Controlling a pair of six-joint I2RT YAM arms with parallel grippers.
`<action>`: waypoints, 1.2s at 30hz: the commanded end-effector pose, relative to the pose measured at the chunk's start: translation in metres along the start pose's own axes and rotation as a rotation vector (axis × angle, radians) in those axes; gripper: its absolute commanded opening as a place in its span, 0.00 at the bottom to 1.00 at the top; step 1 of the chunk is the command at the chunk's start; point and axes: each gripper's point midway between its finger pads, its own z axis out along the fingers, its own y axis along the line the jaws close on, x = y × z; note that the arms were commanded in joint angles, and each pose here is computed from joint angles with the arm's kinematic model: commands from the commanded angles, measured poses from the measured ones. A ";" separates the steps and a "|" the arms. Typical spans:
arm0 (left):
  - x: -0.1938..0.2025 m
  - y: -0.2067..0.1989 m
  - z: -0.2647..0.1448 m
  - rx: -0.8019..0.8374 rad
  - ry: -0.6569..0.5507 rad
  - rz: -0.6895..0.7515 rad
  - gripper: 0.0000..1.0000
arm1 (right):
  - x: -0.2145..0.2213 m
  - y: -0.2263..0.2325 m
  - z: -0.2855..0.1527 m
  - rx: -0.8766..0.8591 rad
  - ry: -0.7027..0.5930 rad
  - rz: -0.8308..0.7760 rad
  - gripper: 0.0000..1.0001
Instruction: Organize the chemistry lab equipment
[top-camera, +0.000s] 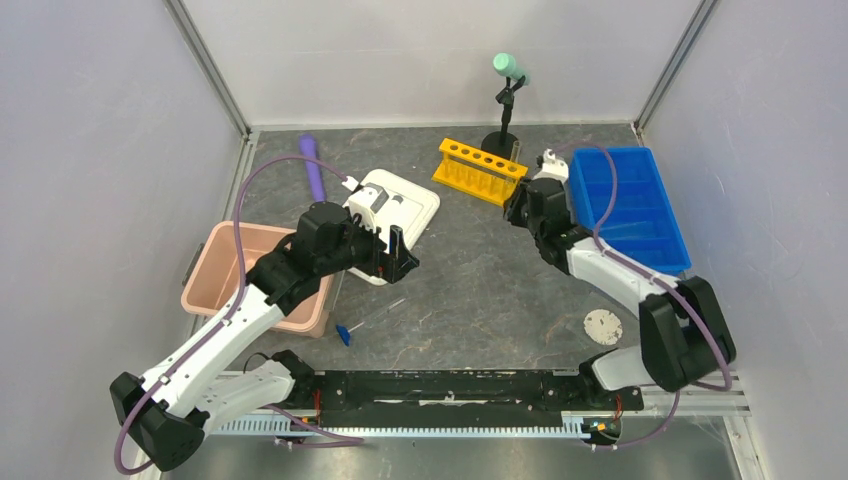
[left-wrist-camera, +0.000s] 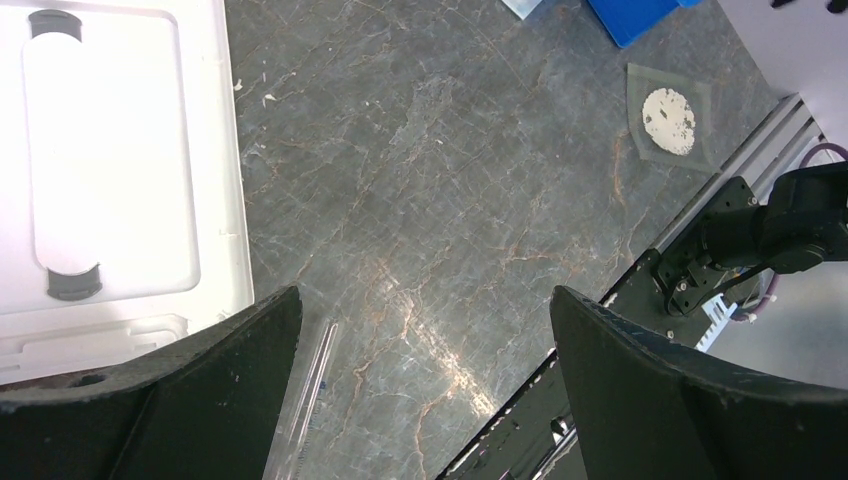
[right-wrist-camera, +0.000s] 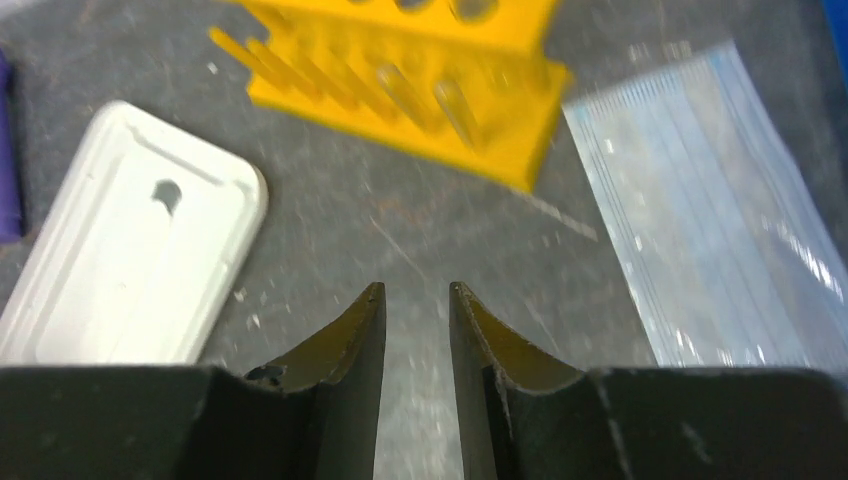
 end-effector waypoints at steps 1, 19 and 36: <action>-0.024 -0.008 -0.010 0.025 -0.069 0.054 1.00 | 0.048 -0.035 -0.043 0.137 0.176 0.160 0.37; -0.025 -0.012 -0.012 0.045 -0.074 0.055 1.00 | 0.067 -0.117 -0.121 0.343 0.211 -0.167 0.46; -0.029 -0.022 -0.020 0.089 -0.110 0.045 1.00 | 0.104 -0.126 -0.147 0.289 0.664 -0.690 0.49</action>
